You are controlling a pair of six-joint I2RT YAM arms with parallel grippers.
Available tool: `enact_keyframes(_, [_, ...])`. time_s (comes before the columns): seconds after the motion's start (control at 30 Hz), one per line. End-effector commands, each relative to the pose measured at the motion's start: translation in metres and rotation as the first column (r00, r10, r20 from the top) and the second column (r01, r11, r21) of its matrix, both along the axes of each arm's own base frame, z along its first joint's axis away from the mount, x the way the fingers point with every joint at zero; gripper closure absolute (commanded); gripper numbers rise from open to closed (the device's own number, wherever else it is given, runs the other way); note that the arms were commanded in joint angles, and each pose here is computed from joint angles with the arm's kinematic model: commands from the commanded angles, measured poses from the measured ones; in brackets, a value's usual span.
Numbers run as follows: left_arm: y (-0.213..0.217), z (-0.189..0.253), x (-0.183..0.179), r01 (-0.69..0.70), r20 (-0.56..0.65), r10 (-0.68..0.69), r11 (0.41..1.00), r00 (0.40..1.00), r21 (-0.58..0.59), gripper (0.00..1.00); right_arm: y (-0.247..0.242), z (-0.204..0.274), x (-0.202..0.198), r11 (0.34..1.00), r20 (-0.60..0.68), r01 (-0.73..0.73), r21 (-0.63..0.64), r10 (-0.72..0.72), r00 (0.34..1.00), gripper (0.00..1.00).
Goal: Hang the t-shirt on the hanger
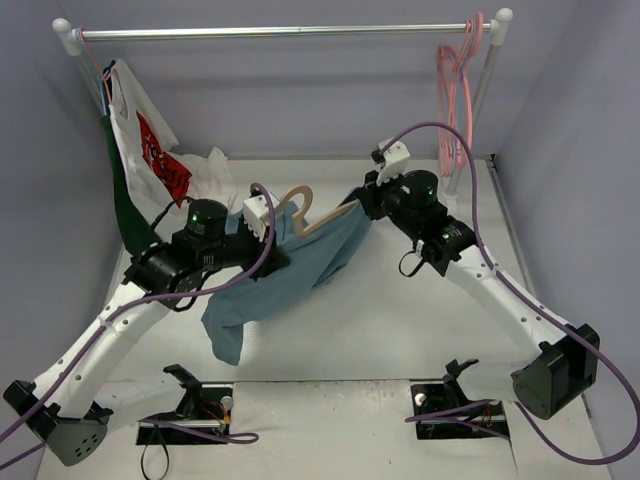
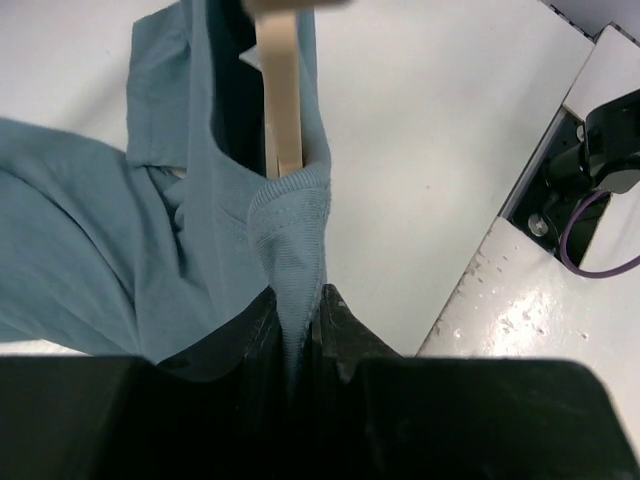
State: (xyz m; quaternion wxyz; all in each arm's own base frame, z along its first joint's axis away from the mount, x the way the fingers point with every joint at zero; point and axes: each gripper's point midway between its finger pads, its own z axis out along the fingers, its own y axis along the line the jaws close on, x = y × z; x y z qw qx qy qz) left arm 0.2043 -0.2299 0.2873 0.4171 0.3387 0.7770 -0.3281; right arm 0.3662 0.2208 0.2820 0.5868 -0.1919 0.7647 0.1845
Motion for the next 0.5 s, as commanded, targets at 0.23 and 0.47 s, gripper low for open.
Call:
enact_keyframes(0.23, [-0.016, 0.074, 0.033, 0.034, 0.209, -0.026, 0.999, 0.977, -0.034, 1.00, 0.027, 0.123, -0.026, 0.987, 0.203, -0.163, 0.007, 0.158, 0.966, 1.00])
enact_keyframes(0.47, [0.005, 0.069, 0.054, -0.148, 0.264, 0.154, 0.988, 0.952, -0.039, 1.00, 0.043, 0.096, -0.041, 0.989, 0.139, -0.147, -0.032, 0.150, 0.979, 0.97])
